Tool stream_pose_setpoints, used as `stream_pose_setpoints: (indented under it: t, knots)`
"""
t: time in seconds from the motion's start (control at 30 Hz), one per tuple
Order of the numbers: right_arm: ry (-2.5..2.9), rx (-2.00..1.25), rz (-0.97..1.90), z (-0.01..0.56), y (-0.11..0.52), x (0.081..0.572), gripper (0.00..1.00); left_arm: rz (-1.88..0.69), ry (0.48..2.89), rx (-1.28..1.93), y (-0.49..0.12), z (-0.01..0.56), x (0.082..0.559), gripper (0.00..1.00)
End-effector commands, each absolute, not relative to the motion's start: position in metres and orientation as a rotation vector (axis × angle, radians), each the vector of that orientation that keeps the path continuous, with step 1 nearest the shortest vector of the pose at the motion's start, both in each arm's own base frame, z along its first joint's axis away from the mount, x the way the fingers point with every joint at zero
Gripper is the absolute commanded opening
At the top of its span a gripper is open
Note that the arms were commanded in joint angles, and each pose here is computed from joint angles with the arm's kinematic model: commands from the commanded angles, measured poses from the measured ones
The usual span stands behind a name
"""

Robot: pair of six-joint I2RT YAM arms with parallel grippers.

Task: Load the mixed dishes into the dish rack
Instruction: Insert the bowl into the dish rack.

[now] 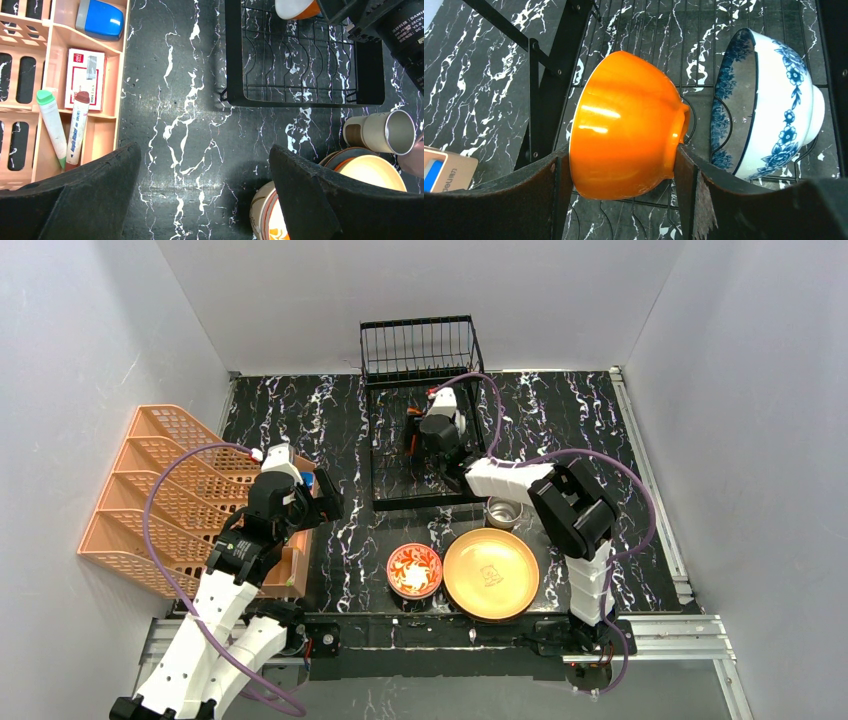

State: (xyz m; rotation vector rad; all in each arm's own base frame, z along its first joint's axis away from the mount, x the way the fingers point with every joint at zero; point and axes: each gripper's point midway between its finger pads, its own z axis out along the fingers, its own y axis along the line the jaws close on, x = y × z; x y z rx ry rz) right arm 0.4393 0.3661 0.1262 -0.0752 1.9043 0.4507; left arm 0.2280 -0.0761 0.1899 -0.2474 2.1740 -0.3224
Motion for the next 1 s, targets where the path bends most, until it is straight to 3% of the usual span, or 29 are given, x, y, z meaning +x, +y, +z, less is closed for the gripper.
stream_pose_setpoints:
  t: [0.0,0.73,0.87,0.97]
  knots:
    - [1.825,-0.017,0.516,0.157,0.377,0.453,0.01,-0.3,2.164,-0.243,-0.072,0.189,0.229,0.98]
    - [1.922,-0.117,0.44,0.116,0.398,0.447,0.01,-0.304,2.146,-0.245,-0.071,0.192,0.227,0.98]
    - [1.929,-0.116,0.446,0.112,0.4,0.446,0.13,-0.304,2.144,-0.245,-0.071,0.192,0.227,0.98]
    - [1.939,-0.118,0.445,0.108,0.401,0.446,0.3,-0.304,2.145,-0.244,-0.071,0.192,0.228,0.98]
